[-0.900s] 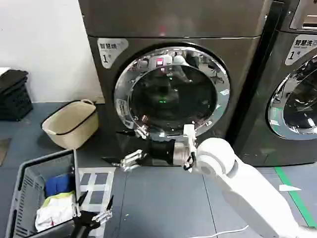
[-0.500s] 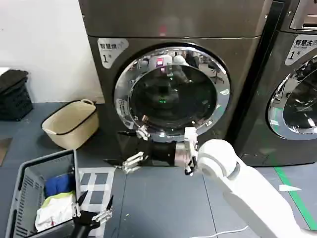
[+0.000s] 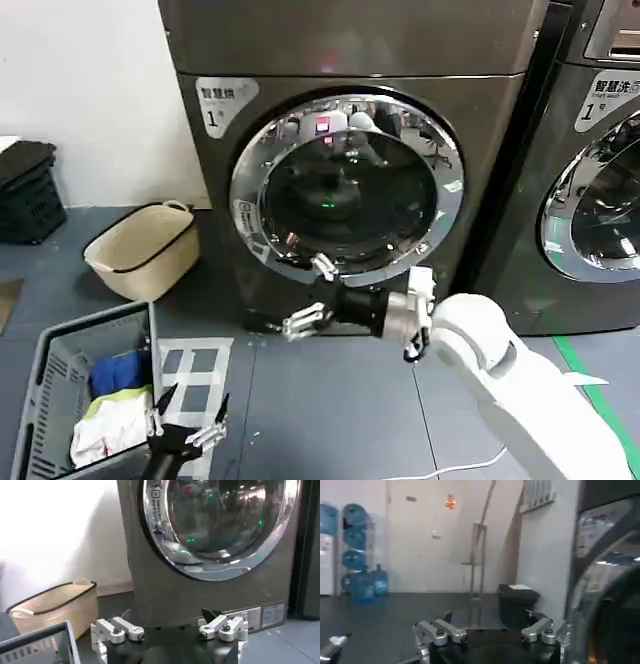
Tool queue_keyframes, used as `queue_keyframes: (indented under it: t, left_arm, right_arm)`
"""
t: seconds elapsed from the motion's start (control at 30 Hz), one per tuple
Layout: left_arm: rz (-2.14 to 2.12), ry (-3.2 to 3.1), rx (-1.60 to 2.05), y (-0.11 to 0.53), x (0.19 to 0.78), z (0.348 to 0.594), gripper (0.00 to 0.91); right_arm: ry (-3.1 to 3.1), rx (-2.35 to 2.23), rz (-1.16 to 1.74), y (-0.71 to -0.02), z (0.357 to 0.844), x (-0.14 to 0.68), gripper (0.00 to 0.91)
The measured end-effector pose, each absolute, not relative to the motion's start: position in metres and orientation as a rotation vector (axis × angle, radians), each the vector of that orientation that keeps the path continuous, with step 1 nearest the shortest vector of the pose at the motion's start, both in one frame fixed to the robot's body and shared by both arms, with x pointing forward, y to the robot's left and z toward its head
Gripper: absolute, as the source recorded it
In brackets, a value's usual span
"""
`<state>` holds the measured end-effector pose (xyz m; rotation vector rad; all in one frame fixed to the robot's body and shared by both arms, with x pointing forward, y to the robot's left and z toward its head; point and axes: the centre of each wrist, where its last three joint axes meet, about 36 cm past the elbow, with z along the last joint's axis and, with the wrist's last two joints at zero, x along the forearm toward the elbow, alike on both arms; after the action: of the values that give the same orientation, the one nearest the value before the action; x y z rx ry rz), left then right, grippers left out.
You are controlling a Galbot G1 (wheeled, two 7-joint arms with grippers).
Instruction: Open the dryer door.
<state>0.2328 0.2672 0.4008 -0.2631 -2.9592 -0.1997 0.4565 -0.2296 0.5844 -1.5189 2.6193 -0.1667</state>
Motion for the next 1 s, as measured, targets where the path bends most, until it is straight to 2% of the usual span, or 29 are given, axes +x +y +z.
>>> queue_keyframes:
  t: [0.43, 1.0]
  left_arm:
    - [-0.198, -2.963, -0.261, 0.267, 0.233, 0.402, 0.907]
    - [-0.197, -2.970, -0.265, 0.266, 0.234, 0.403, 0.907]
  right_arm:
    - [2.776, -1.154, -0.323, -0.246, 0.571, 0.475, 0.907]
    - [2.844, -1.104, -0.305, -0.235, 0.558, 0.523, 0.907]
